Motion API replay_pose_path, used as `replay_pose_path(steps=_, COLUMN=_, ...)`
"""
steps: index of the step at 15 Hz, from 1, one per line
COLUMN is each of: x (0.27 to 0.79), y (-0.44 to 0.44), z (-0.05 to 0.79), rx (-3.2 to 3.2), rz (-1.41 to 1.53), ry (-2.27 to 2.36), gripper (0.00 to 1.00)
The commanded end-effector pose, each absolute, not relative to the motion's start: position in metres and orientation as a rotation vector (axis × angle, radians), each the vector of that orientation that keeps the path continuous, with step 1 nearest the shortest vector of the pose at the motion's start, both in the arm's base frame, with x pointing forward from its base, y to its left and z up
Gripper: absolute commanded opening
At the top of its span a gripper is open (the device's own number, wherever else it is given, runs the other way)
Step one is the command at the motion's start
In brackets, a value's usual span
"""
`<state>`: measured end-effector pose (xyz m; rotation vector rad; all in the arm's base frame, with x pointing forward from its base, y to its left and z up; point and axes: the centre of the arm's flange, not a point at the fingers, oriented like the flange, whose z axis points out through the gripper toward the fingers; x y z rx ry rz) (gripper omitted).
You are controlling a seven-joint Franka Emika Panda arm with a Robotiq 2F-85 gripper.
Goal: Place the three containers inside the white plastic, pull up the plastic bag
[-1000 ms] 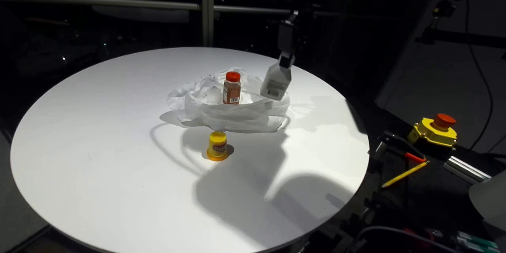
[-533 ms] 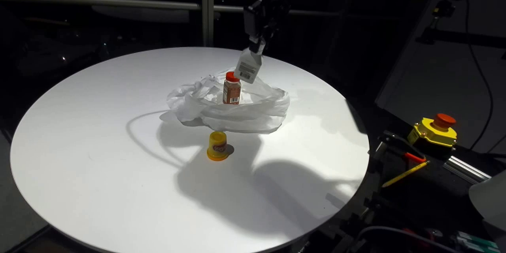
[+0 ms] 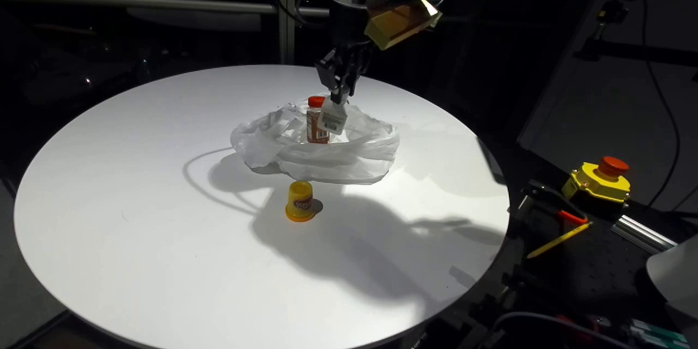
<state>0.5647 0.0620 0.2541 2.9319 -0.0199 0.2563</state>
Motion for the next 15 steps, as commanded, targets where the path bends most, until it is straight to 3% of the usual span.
replay_pose_path(steps=1, x=0.579, y=0.059, z=0.26, rx=2.906, rz=0.259, ry=-0.033, gripper=0.66)
replay_pose_path(steps=5, x=0.577, y=0.052, z=0.293, rx=2.895, rz=0.277, ry=-0.083, gripper=0.98)
replay_pose_path(steps=11, x=0.546, y=0.081, z=0.354, rx=3.003, rz=0.048, ry=-0.288, gripper=1.0)
replay_pose_path(steps=15, x=0.523, y=0.121, z=0.347, rx=3.074, rz=-0.062, ry=-0.414, gripper=1.0)
